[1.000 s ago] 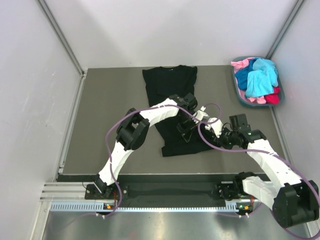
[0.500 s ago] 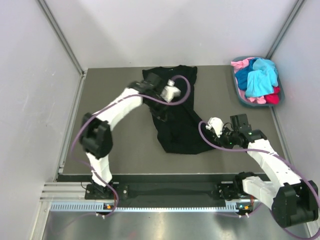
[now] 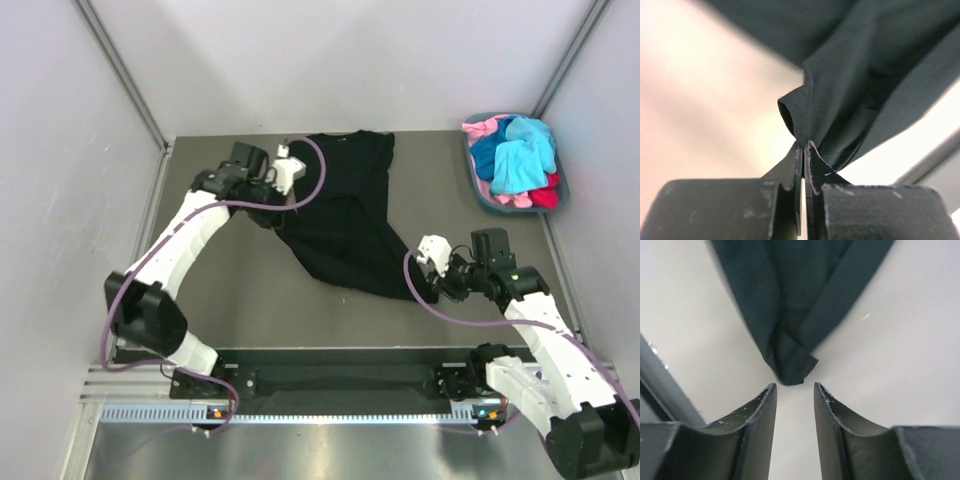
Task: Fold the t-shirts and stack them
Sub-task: Flatten the tshirt out
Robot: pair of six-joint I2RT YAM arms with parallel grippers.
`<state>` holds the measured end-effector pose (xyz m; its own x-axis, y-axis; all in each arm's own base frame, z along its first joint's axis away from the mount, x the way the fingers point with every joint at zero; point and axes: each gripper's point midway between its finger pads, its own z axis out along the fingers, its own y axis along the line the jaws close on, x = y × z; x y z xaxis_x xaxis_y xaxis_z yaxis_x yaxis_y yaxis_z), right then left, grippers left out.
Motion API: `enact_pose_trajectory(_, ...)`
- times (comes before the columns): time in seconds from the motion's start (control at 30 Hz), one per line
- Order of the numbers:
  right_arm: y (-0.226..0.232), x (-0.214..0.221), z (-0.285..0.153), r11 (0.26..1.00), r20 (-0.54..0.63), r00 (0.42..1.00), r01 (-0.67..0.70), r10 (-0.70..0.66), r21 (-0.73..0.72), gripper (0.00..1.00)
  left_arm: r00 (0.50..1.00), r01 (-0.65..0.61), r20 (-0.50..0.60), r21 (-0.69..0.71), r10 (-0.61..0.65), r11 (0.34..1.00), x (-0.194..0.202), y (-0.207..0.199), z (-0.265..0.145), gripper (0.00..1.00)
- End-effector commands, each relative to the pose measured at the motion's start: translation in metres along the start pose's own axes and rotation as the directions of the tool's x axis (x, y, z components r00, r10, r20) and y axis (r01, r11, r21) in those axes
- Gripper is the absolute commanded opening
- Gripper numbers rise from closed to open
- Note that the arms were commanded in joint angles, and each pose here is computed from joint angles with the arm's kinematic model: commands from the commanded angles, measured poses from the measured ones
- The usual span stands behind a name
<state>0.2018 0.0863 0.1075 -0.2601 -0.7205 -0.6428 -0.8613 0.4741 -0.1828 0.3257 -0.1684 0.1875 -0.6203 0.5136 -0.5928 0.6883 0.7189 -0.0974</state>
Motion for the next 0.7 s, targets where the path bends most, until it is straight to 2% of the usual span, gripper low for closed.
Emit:
enact_pose_trajectory(0.0, -0.024, -0.035, -0.012, 0.997, 0.104, 0.993, 0.048, -0.055, 0.067, 0.38, 0.998, -0.045, 0.040, -0.277, 0.058, 0.960, 0.001, 0.040, -0.058, 0.00)
enact_pose_trajectory(0.03, -0.029, -0.040, -0.009, 0.997, 0.108, 0.993, 0.043, -0.050, 0.064, 0.38, 0.994, -0.055, 0.067, -0.348, 0.083, 0.936, -0.001, 0.046, -0.079, 0.00)
enact_pose_trajectory(0.07, -0.037, -0.048, -0.008, 0.996, 0.126, 0.991, 0.042, -0.052, 0.080, 0.38, 0.994, -0.070, 0.047, -0.465, 0.103, 0.882, 0.002, 0.064, -0.097, 0.00)
enact_pose_trajectory(0.13, -0.051, -0.059, -0.003, 0.997, 0.129, 0.992, 0.006, -0.015, 0.073, 0.38, 0.987, -0.066, 0.082, -0.566, 0.135, 0.822, 0.003, 0.072, -0.131, 0.00)
enact_pose_trajectory(0.17, -0.060, -0.068, -0.001, 0.996, 0.147, 0.989, -0.019, 0.006, 0.089, 0.38, 0.987, -0.080, 0.058, -0.635, 0.151, 0.768, 0.008, 0.082, -0.148, 0.00)
enact_pose_trajectory(0.23, -0.080, -0.081, 0.007, 0.994, 0.155, 0.987, -0.052, 0.036, 0.100, 0.38, 0.982, -0.072, 0.072, -0.712, 0.175, 0.699, 0.013, 0.088, -0.176, 0.00)
enact_pose_trajectory(0.3, -0.105, -0.100, 0.014, 0.986, 0.204, 0.978, -0.080, 0.049, 0.146, 0.39, 0.982, -0.098, 0.027, -0.771, 0.186, 0.629, 0.022, 0.096, -0.192, 0.00)
enact_pose_trajectory(0.37, -0.137, -0.118, 0.031, 0.979, 0.219, 0.973, -0.118, 0.080, 0.167, 0.39, 0.982, -0.093, 0.024, -0.803, 0.187, 0.589, 0.027, 0.099, -0.204, 0.00)
enact_pose_trajectory(0.4, -0.159, -0.145, 0.025, 0.974, 0.258, 0.964, -0.113, 0.060, 0.197, 0.39, 0.984, -0.088, 0.017, -0.814, 0.175, 0.574, 0.031, 0.101, -0.206, 0.00)
enact_pose_trajectory(0.43, -0.170, -0.142, 0.053, 0.977, 0.221, 0.970, -0.141, 0.104, 0.159, 0.39, 0.986, -0.085, 0.013, -0.819, 0.165, 0.568, 0.033, 0.102, -0.206, 0.00)
enact_pose_trajectory(0.5, -0.190, -0.156, 0.072, 0.973, 0.202, 0.969, -0.171, 0.139, 0.152, 0.39, 0.990, -0.058, 0.026, -0.820, 0.139, 0.570, 0.036, 0.104, -0.205, 0.00)
enact_pose_trajectory(0.67, -0.266, -0.189, 0.139, 0.956, 0.169, 0.962, -0.241, 0.214, 0.167, 0.40, 0.992, -0.075, 0.008, -0.763, 0.124, 0.642, 0.047, 0.099, -0.180, 0.00)
